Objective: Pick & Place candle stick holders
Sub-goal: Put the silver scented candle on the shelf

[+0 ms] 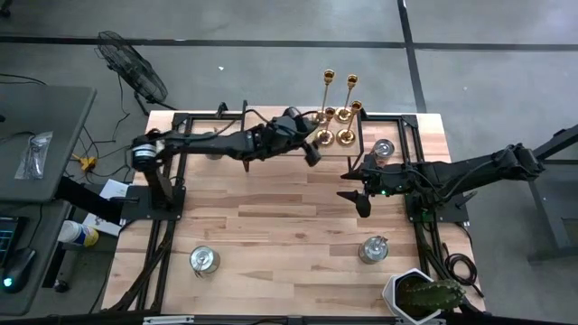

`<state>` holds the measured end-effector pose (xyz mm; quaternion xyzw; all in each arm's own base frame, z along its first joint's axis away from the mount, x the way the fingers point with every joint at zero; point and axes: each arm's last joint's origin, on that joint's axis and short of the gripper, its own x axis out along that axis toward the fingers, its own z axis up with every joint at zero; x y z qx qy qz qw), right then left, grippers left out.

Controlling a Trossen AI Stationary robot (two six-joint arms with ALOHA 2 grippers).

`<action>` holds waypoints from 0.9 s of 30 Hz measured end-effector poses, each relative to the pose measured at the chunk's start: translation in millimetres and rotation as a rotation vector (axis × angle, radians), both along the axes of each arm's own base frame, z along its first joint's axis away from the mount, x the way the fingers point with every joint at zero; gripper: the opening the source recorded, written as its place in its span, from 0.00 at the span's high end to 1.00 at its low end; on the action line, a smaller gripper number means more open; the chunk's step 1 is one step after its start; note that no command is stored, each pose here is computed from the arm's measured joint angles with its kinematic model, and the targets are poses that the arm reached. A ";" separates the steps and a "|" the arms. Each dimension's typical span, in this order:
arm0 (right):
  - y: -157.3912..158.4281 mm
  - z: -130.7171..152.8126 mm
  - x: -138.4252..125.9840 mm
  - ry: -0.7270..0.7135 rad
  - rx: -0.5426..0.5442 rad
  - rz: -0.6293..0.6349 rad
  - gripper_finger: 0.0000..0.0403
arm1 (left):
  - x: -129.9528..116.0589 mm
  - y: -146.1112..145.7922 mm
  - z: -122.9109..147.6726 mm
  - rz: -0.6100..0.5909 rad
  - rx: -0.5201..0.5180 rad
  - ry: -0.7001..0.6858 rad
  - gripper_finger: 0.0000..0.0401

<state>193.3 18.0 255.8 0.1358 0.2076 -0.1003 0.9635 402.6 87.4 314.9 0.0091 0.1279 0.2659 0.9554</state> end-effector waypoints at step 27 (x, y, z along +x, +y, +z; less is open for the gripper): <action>0.0 0.5 0.3 -0.005 0.000 0.000 0.31 | -213.9 -7.5 1.5 0.417 -0.393 0.813 0.10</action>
